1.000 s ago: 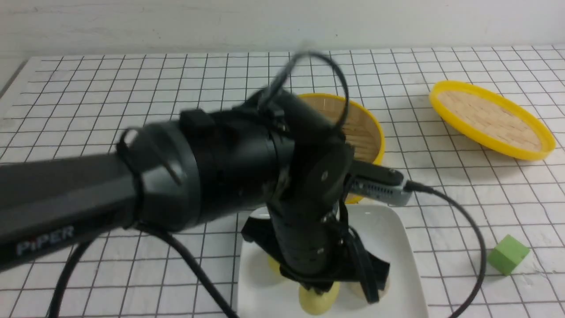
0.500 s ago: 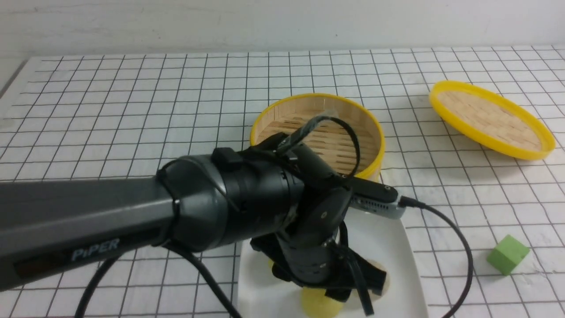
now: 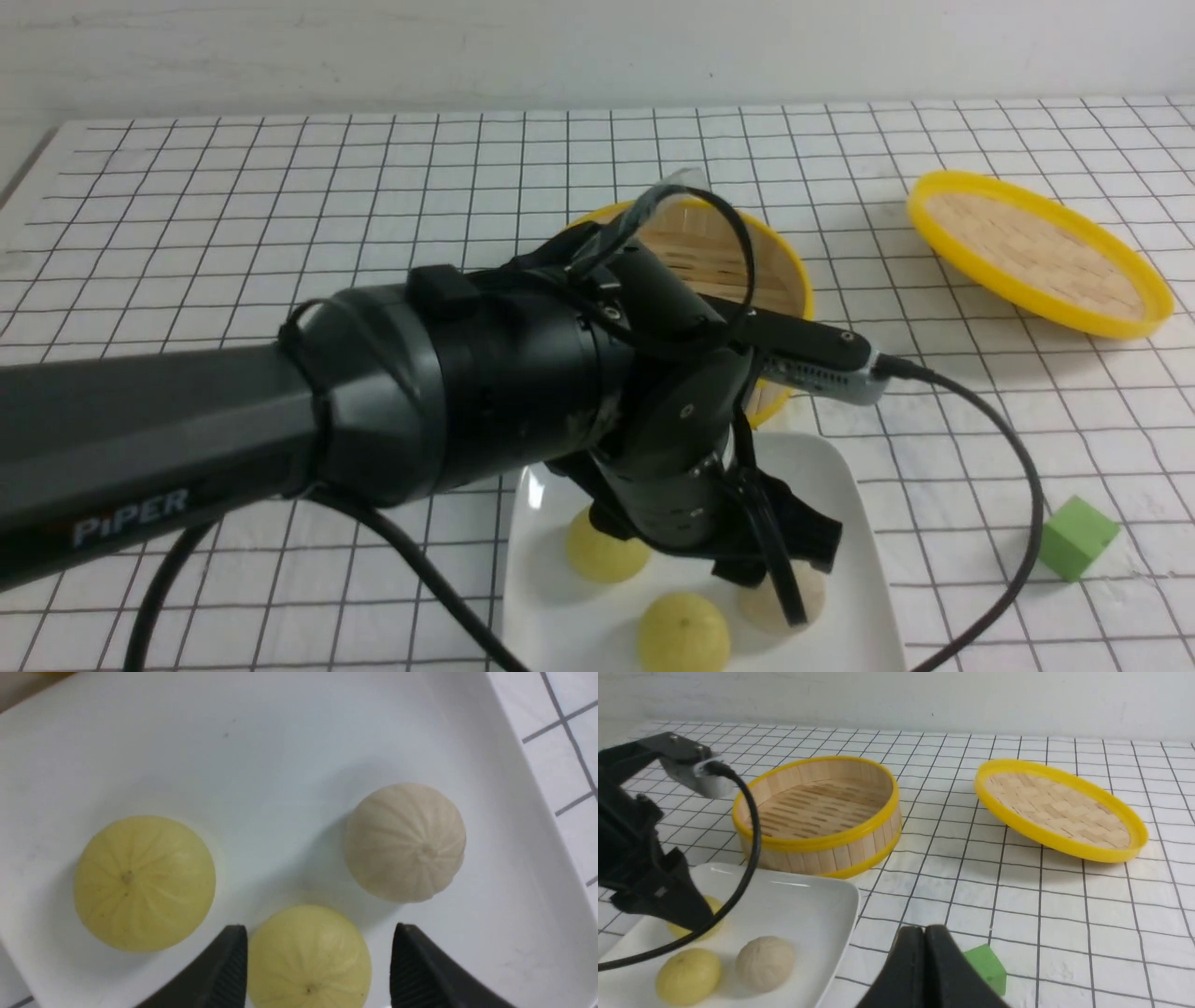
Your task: Put the steamed buns into the plate on the white-black tablecloth.
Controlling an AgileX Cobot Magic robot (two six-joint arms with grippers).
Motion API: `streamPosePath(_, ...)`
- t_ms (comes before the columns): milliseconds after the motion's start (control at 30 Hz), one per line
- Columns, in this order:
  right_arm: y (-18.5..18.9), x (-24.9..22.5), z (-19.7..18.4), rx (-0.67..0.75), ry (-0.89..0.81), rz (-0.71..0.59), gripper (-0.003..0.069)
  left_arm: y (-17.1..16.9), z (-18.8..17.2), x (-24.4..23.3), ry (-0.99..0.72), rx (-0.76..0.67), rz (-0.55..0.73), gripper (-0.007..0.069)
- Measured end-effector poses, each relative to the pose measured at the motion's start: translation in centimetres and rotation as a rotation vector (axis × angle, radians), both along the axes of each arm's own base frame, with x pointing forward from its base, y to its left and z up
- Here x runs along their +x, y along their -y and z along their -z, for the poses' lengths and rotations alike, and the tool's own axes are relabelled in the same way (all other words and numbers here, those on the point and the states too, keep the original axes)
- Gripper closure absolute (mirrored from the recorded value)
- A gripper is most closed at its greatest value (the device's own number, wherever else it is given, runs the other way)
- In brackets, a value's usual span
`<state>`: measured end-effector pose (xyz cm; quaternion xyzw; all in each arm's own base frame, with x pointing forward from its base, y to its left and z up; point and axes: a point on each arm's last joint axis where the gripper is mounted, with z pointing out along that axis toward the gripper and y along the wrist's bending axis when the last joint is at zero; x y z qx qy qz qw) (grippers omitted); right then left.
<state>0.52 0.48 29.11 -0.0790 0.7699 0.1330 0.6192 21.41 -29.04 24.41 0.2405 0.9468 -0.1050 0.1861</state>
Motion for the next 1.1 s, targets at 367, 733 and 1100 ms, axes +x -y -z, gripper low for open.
streamPosePath(367, -0.5, 2.4, 1.7, 0.035, 0.141, 0.018, 0.0673, -0.1, 0.0, -0.1, -0.005, 0.015, 0.0, 0.0256)
streamPosePath(733, -0.6, 2.7, 2.3, 0.031, 0.123, 0.018, 0.0668, -0.2, 0.0, 0.0, 0.005, 0.023, 0.004, 0.0448)
streamPosePath(1100, -0.7, 3.0, 3.5, 0.021, 0.089, 0.022, 0.0664, -0.3, 0.0, 0.1, 0.015, 0.043, 0.012, 0.0623)
